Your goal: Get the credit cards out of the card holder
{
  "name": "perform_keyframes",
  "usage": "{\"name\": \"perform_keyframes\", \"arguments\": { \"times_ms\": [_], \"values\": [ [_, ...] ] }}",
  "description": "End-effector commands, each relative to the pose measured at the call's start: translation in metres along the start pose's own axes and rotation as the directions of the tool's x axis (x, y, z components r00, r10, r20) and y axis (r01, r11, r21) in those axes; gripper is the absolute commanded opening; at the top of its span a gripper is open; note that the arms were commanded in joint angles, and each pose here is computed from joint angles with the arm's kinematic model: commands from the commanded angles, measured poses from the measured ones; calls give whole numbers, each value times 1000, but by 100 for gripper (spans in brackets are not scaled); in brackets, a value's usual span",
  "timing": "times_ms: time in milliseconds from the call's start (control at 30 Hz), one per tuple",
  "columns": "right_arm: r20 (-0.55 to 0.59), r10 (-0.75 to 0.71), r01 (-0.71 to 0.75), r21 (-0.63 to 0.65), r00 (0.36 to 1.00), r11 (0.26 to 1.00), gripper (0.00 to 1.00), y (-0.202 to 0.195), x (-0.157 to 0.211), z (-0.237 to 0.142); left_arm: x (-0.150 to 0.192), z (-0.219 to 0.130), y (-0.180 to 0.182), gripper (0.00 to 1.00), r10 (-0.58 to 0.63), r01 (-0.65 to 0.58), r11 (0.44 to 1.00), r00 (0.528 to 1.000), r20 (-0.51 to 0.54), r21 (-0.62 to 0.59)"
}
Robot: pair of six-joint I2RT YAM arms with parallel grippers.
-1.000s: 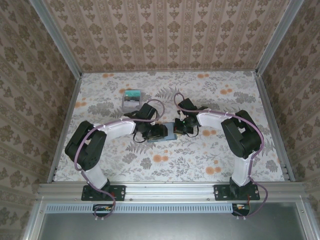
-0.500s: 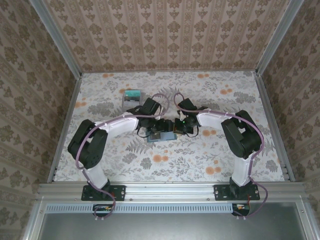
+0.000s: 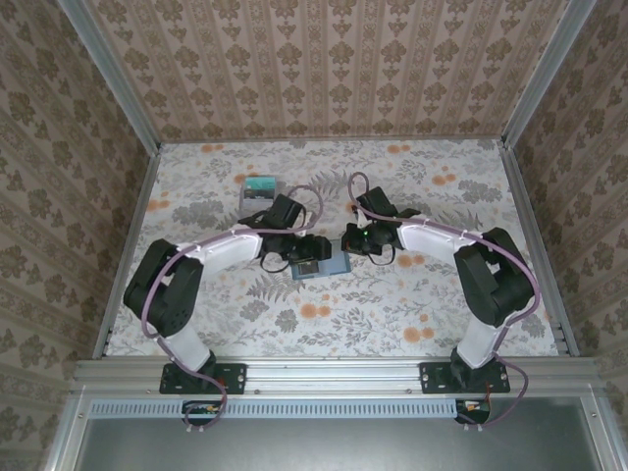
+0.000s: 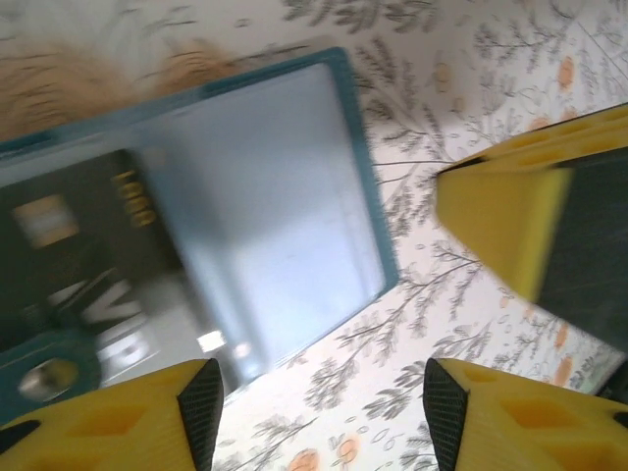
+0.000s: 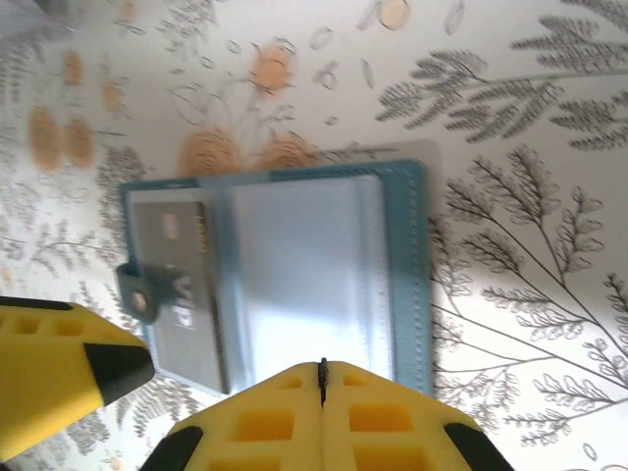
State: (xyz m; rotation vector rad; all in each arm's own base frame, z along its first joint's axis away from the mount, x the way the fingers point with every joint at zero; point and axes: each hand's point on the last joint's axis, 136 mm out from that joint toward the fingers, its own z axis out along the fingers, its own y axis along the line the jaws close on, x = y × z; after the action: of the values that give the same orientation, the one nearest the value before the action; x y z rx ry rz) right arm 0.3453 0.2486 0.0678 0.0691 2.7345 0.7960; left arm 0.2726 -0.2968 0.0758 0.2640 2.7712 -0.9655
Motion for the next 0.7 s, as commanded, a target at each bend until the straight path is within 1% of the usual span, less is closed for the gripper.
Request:
{"name": "perform_keyframes", "arguments": {
  "times_ms": [0,100,167,200,267,300,500,667],
  "values": [
    [12,-17,18,-91,1000,996,9,26,-7,-7,3,-14,18,53,-26,28,998,999,38,-52],
    [-37,-36,30,-146,999,989,11,43,-3,1,7,-17,37,38,-69,73,993,996,50,-88],
    [-69,-42,28,-191,997,981,16,54,2,9,9,-17,45,26,-89,94,991,995,51,-100],
    [-82,-41,23,-203,996,979,17,57,4,12,9,-17,48,20,-92,97,990,994,52,-105],
    [-109,-34,10,-209,993,978,17,59,8,20,11,-16,55,4,-103,108,986,994,49,-124],
    [-120,-31,5,-209,992,978,17,59,10,23,12,-15,57,0,-104,109,985,994,45,-131],
    [-195,0,-38,-189,981,981,19,50,21,43,20,-6,71,0,-128,130,978,991,24,-163],
    [-224,13,-55,-183,975,982,19,46,25,54,25,0,78,0,-139,138,974,990,8,-178]
  ]
}}
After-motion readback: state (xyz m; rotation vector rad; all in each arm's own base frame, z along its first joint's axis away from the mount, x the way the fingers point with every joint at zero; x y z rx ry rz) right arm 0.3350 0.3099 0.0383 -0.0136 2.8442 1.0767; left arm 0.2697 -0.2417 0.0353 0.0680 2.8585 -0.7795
